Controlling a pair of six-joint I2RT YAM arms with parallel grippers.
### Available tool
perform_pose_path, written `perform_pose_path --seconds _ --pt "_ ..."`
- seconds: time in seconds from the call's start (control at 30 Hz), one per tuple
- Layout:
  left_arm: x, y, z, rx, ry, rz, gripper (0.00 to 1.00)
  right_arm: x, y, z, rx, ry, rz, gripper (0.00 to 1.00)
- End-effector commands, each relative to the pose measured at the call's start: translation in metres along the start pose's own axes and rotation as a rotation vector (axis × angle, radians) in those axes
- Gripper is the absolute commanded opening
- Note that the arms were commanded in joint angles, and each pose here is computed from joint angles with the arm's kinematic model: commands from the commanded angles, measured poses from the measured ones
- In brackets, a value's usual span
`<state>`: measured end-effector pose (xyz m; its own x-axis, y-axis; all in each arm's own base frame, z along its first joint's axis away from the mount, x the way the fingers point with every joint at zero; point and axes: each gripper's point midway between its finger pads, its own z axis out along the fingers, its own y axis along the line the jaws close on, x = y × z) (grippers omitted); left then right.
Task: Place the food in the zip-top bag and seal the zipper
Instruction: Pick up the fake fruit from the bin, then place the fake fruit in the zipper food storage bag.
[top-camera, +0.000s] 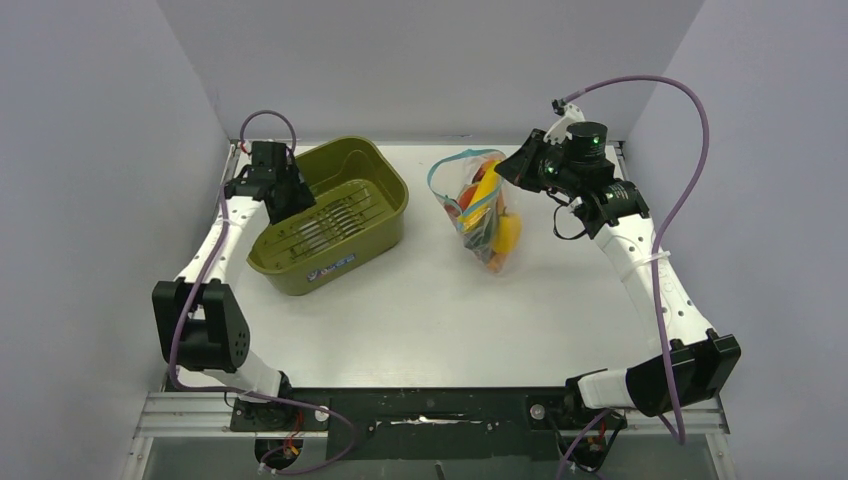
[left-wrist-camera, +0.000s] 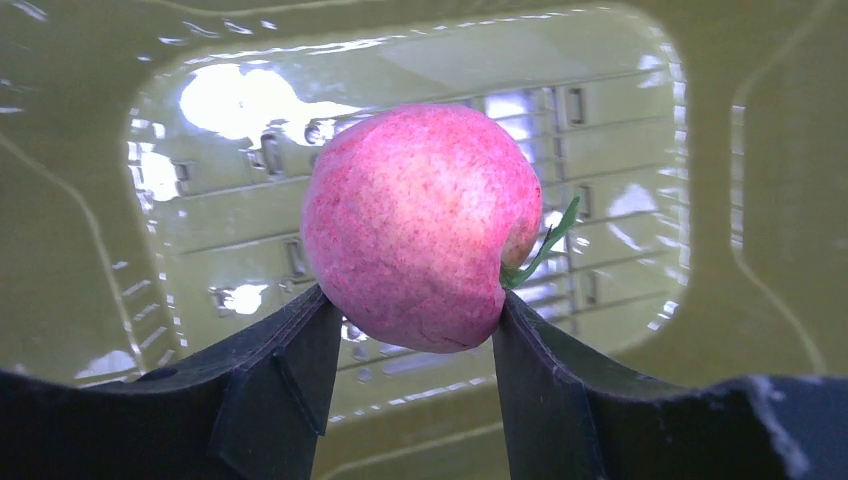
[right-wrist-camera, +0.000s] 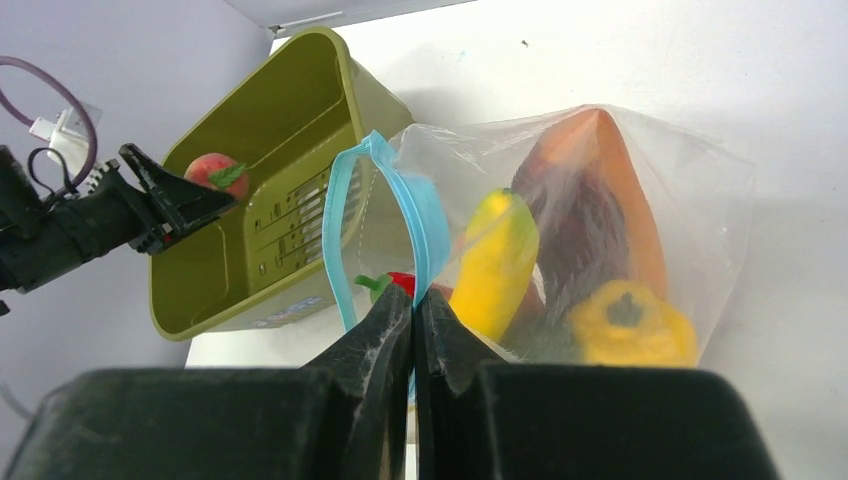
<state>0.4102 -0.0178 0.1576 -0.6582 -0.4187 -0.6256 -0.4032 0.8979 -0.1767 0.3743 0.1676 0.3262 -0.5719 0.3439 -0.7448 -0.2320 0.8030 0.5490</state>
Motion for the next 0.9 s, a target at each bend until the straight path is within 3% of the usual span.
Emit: perform_pose_path --seconds 0.0,0.23,0.5,0.87 --pt "-0.023 -0.046 -0.044 0.233 -0.046 -0.100 0.31 -0.029 0.019 -0.007 -0.057 -0.098 0.007 0.00" --pt "-0.020 -0.115 -0.090 0.633 -0.039 -0.125 0.31 -0.023 0.017 0.004 -0.063 -0.072 0.045 0.00" --pt "-0.019 -0.200 -0.165 1.043 -0.077 0.002 0.30 -0.019 0.018 0.010 -0.072 -0.052 0.062 0.00" --pt "0.023 -0.279 -0.209 1.261 0.015 0.135 0.29 -0.022 0.028 0.010 -0.104 -0.053 0.053 0.00"
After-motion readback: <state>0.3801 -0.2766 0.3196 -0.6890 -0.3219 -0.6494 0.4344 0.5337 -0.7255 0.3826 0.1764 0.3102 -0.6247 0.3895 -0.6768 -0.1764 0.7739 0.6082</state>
